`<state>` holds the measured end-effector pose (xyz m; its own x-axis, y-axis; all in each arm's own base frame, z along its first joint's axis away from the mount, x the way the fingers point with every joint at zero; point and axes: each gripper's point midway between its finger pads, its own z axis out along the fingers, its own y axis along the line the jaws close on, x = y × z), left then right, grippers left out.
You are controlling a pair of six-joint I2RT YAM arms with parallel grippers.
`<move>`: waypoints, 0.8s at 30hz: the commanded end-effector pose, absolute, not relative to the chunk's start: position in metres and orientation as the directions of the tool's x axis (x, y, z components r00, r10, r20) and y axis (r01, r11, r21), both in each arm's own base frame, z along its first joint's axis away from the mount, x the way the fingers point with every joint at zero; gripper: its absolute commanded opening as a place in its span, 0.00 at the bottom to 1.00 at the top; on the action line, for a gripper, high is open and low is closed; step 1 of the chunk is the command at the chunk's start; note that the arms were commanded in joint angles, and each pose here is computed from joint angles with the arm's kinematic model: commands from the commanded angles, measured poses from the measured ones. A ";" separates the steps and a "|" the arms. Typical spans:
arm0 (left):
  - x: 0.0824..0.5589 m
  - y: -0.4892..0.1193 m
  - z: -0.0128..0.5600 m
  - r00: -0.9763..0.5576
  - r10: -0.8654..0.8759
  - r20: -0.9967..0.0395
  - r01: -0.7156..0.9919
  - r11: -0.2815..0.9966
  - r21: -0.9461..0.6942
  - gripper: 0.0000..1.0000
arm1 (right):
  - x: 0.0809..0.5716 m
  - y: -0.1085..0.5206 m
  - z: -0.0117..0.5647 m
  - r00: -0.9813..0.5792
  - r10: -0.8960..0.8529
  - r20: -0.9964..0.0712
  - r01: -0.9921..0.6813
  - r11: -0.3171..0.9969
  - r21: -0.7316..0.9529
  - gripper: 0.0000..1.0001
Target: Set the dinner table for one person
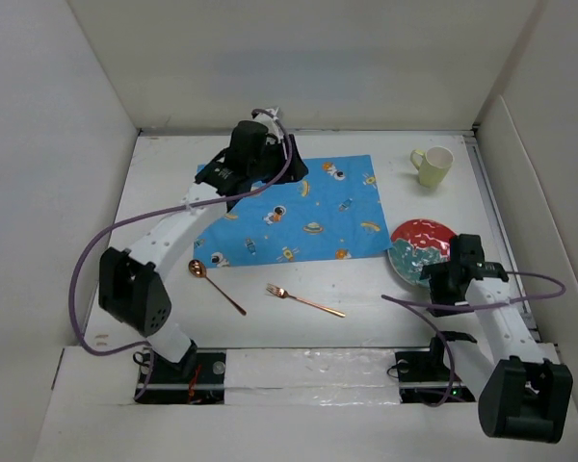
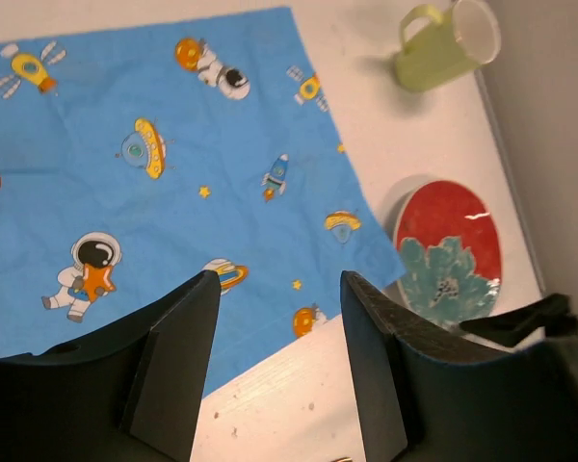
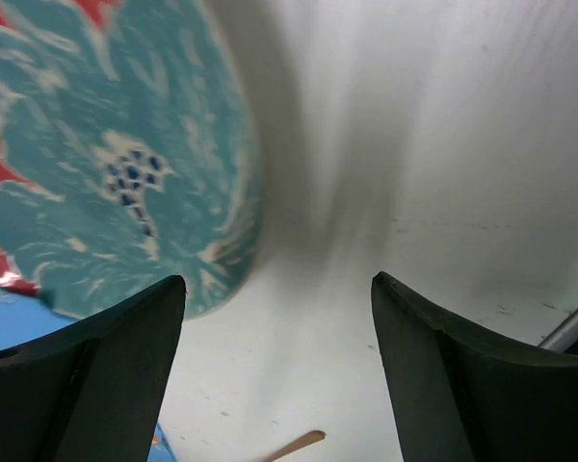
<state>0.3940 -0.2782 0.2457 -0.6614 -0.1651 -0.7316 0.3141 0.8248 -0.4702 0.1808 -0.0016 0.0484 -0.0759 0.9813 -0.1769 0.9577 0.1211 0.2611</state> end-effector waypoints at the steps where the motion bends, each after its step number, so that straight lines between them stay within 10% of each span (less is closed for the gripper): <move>1: 0.381 -0.273 0.261 -0.660 -0.206 -0.722 0.321 0.792 -0.519 0.50 | 0.181 0.008 0.038 0.067 0.992 -0.108 0.956 -0.033 0.292 0.82; 24: 0.360 -0.249 0.274 -0.593 -0.250 -0.766 0.299 0.815 -0.497 0.46 | 0.214 -0.011 0.018 0.357 0.922 -0.154 0.896 -0.290 0.337 0.51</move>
<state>0.3643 -0.2594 0.2514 -0.6514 -0.2249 -0.7246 0.2850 0.8125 -0.5085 0.2246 0.0130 0.0244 0.2712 0.9604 -0.0633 0.8976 -0.2286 0.3768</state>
